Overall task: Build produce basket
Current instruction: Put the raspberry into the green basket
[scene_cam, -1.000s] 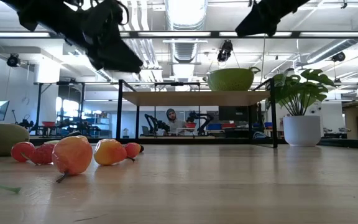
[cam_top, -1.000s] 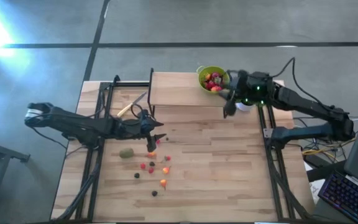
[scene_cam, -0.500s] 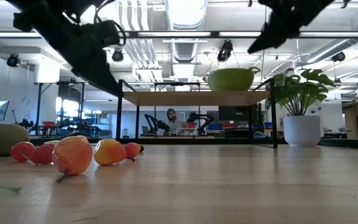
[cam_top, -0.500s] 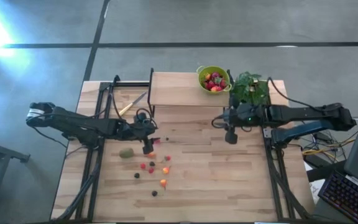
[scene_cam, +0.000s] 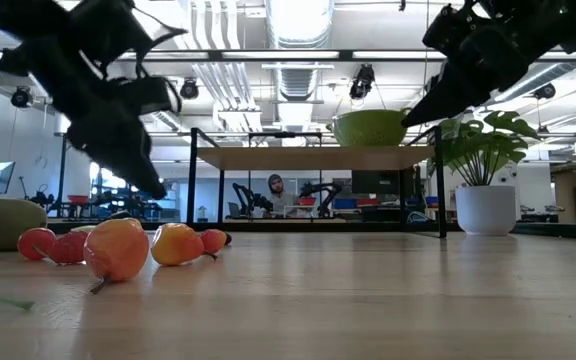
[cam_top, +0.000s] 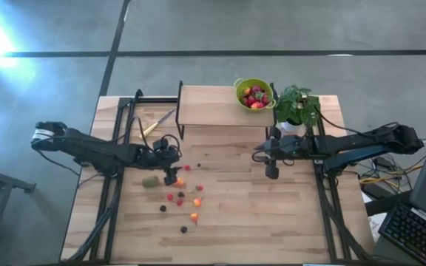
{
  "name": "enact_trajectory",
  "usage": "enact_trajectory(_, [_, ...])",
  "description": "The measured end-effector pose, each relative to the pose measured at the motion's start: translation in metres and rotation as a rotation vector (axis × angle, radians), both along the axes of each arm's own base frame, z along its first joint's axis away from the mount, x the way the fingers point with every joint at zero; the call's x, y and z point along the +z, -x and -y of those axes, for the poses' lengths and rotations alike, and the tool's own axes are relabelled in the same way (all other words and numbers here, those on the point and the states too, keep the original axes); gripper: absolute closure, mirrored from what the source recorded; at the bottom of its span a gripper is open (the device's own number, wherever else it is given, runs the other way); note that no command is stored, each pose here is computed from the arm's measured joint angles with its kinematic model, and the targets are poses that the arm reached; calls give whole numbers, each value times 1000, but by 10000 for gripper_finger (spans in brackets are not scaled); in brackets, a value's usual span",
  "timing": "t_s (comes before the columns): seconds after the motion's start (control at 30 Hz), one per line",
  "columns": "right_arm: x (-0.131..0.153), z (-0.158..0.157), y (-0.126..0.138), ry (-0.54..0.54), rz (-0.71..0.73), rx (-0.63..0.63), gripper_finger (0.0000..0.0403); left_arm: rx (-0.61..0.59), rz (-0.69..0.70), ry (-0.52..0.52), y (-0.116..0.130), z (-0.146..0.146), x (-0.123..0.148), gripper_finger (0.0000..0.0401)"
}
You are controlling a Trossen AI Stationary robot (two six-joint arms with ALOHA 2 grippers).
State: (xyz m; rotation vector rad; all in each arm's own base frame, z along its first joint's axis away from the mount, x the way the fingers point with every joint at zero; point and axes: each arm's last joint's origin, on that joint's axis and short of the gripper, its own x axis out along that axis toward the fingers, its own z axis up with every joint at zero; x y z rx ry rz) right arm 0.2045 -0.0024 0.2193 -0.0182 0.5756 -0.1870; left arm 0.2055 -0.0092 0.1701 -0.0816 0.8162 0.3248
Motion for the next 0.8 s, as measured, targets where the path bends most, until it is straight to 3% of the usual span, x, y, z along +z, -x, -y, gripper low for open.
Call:
enact_trajectory(0.43, [6,0,-2,9,23,5,232,10,46,8,14,-2,-36,163])
enact_trajectory(0.8, [6,0,-2,4,23,3,258,-11,-11,2,-8,1,-58,163])
